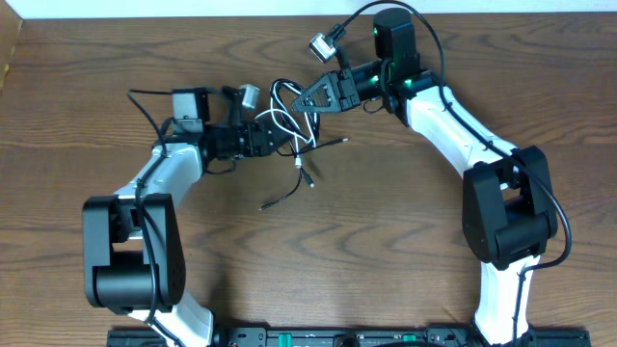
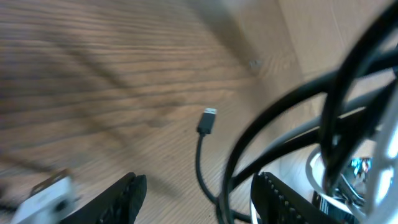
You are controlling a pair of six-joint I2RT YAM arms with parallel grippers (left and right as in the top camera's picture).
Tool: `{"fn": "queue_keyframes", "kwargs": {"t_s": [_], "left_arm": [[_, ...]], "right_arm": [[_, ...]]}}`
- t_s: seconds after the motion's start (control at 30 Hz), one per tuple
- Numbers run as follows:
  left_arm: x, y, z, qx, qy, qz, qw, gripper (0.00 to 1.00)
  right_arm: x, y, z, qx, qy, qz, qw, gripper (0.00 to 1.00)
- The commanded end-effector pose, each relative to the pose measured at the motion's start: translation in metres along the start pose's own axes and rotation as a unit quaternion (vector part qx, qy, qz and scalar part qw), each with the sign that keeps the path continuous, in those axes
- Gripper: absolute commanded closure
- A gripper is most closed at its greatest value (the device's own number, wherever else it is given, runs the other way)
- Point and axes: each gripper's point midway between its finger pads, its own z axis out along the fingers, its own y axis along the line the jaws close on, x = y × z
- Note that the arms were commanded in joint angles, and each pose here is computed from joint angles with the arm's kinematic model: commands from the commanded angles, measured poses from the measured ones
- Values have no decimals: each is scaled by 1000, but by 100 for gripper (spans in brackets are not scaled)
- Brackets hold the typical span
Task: Untangle cables
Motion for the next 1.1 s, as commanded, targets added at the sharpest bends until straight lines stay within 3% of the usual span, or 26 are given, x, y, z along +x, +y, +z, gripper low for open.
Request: {"fn": "queue_keyframes", "kwargs": {"t_s": [0.0,0.07,0.1,0.17,0.23,0.33,0.4,0.6,1.03,1.07], "left_arm": [[-2,-11,4,4,2,43,999,41],[-1,-13,6,6,3,47,999,44],[-2,-12,7,1,3,48,999,52],[-4,3,6,-42,-1,46,998,80],[-5,13,5,-72,-4,44,996,85],[-5,17,4,-83,-5,44,996,85],[-5,17,5,-83,-5,42,996,67],[-5,8,6,-59,-4,44,997,52],[-2,-2,19,-52,5,68,996,53],[-2,-1,19,-55,4,68,996,57]], "right_arm": [[3,4,3,-13,12,2,1000,99],[4,5,5,-14,14,2,1000,99],[5,5,6,-15,16,2,1000,99],[6,5,9,-17,18,2,1000,99],[6,6,10,-17,20,2,1000,99],[7,6,11,-18,20,2,1000,99],[7,6,11,-18,21,2,1000,99],[8,6,14,-19,23,2,1000,99],[13,10,28,-25,37,13,999,99],[13,10,28,-26,37,13,999,99]]}}
